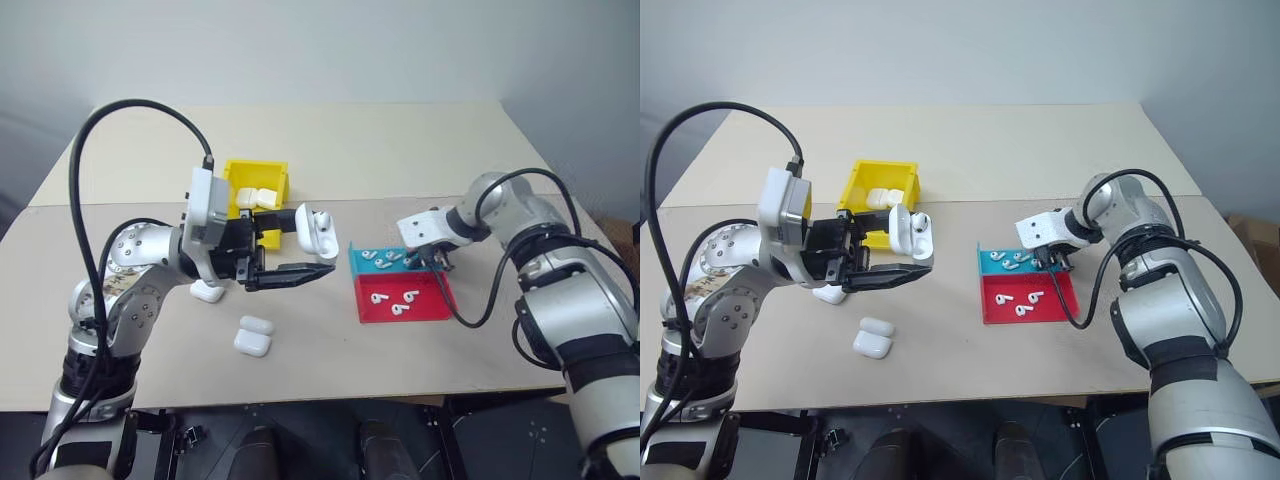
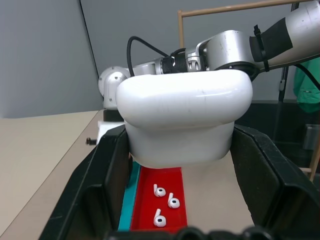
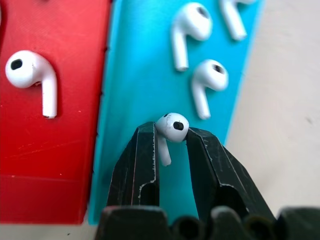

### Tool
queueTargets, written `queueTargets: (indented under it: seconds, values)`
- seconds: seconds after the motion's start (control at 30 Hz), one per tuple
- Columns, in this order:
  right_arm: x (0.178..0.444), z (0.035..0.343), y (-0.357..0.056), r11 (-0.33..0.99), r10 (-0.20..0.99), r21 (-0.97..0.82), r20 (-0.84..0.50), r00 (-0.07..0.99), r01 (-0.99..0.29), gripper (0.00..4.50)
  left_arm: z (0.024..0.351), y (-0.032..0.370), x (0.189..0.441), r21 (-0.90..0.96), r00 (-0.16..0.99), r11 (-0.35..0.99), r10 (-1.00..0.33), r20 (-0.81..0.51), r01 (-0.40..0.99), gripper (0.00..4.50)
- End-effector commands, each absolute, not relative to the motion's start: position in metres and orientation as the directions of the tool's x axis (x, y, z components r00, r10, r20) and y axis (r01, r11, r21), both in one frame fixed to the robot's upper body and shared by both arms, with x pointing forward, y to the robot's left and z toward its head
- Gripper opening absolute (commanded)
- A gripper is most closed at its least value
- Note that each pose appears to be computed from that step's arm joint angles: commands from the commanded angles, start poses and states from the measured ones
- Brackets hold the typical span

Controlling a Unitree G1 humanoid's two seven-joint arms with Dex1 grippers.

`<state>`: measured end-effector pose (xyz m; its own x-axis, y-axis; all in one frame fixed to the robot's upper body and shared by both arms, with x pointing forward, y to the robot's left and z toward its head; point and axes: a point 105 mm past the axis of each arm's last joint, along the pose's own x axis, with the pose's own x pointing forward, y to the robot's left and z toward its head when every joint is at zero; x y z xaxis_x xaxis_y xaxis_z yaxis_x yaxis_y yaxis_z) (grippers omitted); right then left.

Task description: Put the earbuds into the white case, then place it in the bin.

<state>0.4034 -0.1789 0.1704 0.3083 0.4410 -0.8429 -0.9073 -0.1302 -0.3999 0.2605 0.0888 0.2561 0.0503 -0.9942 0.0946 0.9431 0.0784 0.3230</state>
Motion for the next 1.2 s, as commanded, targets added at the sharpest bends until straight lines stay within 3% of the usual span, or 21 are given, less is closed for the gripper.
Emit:
queueTargets:
  seconds: [0.03,0.17,0.27,0.4,0.53,0.77,1.2]
  values:
    - [0.396,0.230,-0.182,0.029,0.643,-0.417,-0.688,0.336,-0.908,0.63,0.268,0.086,0.260,0.362,-0.002,0.041,-0.993,0.119,0.931,2.81]
    - [0.360,0.269,-0.175,0.130,0.863,-0.311,-0.432,0.262,-0.942,0.63,0.269,0.082,0.267,0.354,-0.030,0.017,-0.991,0.127,0.935,2.81]
    - [0.325,0.292,-0.161,0.145,0.953,-0.236,-0.228,0.200,-0.961,0.63,0.270,0.081,0.271,0.346,-0.048,-0.001,-0.991,0.127,0.938,2.81]
    - [0.280,0.316,-0.134,0.157,0.988,-0.196,0.029,0.154,-0.968,0.63,0.271,0.073,0.279,0.334,-0.076,-0.029,-0.989,0.129,0.942,2.81]
    - [0.258,0.328,-0.115,0.179,0.972,-0.165,0.183,0.148,-0.970,0.63,0.272,0.067,0.286,0.326,-0.095,-0.047,-0.987,0.132,0.944,2.81]
    - [0.244,0.320,-0.088,0.193,0.956,-0.119,0.248,0.159,-0.974,0.63,0.276,0.052,0.295,0.327,-0.115,-0.065,-0.984,0.137,0.943,2.81]
    - [0.252,0.299,-0.077,0.241,0.959,-0.104,0.176,0.221,-0.965,0.63,0.279,0.054,0.295,0.340,-0.119,-0.067,-0.984,0.134,0.938,2.81]
